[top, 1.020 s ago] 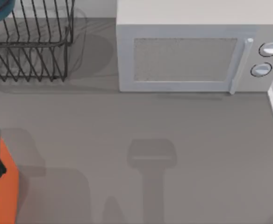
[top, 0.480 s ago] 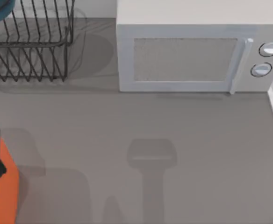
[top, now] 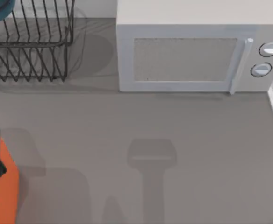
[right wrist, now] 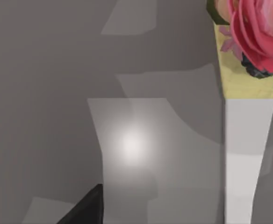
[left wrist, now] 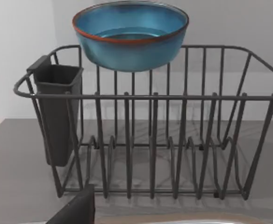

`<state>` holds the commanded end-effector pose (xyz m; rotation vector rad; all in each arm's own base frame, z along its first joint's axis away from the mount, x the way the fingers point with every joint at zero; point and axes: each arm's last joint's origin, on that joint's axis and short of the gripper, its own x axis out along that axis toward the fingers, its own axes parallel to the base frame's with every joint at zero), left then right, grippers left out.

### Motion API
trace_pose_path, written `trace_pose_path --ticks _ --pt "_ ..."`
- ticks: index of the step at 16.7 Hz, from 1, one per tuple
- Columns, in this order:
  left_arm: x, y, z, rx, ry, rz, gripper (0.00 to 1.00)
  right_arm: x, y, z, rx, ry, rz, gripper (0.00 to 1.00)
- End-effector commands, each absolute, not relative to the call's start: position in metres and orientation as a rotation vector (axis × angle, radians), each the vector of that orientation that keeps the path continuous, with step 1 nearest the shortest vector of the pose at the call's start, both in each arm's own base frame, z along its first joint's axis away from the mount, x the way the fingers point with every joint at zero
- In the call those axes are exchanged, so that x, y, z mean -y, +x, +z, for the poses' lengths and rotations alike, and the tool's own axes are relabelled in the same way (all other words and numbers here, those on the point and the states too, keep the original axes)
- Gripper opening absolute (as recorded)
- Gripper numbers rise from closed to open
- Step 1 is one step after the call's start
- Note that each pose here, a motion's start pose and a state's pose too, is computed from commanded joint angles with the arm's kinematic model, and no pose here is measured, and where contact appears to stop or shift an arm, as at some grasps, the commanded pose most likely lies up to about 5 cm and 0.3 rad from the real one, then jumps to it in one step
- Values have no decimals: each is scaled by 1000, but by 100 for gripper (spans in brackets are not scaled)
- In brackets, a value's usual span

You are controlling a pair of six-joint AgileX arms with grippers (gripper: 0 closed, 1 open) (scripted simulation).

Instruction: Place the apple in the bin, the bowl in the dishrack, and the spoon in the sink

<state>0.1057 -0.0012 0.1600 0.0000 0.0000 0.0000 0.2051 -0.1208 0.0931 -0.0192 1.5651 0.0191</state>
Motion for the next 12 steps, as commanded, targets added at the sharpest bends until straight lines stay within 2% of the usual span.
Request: trace_pose_path --ticks 4,12 --pt "1 106 160 0 0 0 100 121 205 93 -1565 -19 19 2" --pt "1 106 160 0 0 0 100 121 205 93 -1565 -19 19 0"
